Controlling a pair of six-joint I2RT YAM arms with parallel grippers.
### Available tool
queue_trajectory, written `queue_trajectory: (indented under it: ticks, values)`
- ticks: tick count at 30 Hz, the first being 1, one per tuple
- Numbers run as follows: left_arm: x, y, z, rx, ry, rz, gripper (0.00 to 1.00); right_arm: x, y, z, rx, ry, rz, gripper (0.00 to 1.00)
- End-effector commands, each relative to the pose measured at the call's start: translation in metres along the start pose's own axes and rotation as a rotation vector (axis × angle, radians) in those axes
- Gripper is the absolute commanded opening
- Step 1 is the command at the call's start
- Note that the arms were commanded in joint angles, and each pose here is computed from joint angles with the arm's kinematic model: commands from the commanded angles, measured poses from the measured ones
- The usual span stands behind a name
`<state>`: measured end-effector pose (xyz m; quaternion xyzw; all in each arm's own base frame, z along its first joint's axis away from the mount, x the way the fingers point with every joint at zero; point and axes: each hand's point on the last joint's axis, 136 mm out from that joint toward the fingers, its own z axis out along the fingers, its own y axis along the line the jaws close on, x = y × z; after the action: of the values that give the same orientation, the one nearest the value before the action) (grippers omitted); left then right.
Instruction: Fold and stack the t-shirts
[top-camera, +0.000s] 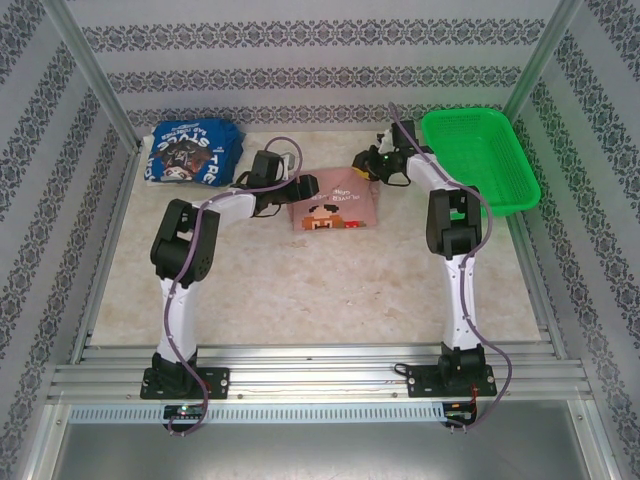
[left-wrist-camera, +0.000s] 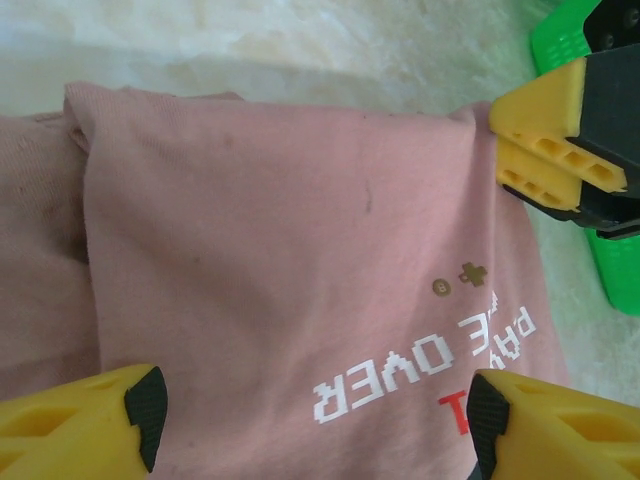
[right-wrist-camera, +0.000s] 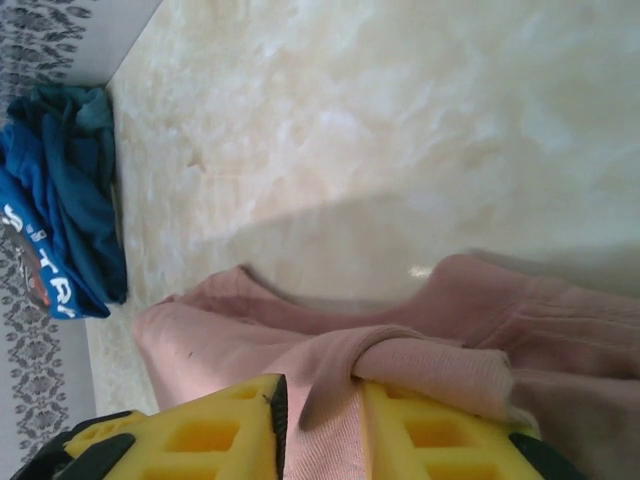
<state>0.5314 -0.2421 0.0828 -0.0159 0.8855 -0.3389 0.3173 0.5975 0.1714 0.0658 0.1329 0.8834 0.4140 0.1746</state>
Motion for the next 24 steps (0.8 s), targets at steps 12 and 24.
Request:
queue_trajectory:
  ticks: [12, 24]
  values:
    - [-0.029, -0.007, -0.086, -0.11, -0.088, -0.006, 0.91, 0.01, 0.057, -0.082, -0.026, -0.065, -0.115, 0.47]
    - [0.018, 0.018, -0.053, -0.17, 0.064, -0.018, 0.88, 0.082, 0.053, -0.124, -0.016, -0.027, -0.162, 0.51]
